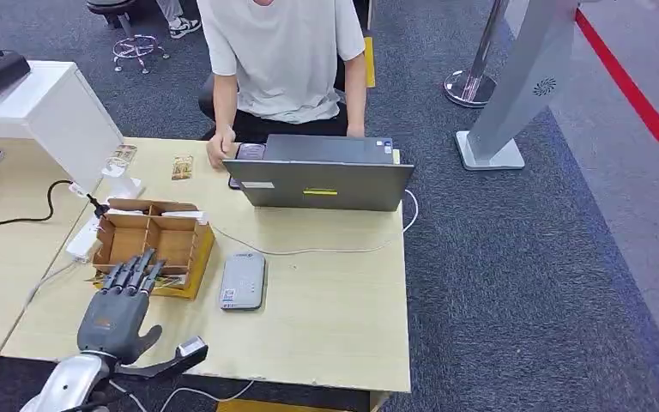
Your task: Pass the card to the sensor for recognition and then transmit it.
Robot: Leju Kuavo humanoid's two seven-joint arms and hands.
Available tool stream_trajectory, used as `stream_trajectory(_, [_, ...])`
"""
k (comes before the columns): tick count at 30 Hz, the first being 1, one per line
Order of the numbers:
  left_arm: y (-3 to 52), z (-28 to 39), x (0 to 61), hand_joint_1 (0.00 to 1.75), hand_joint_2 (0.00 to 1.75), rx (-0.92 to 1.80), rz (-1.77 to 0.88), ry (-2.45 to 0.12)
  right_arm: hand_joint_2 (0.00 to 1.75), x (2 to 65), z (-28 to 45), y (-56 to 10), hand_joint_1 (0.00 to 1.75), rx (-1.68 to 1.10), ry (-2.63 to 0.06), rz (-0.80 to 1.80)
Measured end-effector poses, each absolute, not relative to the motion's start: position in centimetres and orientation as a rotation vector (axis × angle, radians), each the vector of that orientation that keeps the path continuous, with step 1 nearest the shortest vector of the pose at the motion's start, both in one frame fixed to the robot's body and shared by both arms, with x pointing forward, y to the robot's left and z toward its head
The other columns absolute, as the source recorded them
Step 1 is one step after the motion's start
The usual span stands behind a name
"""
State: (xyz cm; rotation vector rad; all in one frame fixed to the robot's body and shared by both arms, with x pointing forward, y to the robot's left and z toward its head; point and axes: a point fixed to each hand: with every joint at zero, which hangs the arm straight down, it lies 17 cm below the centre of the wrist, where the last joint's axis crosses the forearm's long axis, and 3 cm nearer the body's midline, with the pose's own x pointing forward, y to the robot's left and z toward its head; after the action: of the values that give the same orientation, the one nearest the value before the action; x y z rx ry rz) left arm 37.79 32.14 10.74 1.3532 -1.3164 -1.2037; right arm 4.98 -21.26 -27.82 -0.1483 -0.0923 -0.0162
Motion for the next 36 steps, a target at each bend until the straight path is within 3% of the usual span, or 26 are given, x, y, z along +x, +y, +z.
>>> stream_trajectory(36, [36.0, 10.6, 42.5, 0.0, 1.75, 1.397, -1.142, -1.237, 0.0, 4.9, -27.8, -20.3, 0.0, -0.091, -0.092, 0.031])
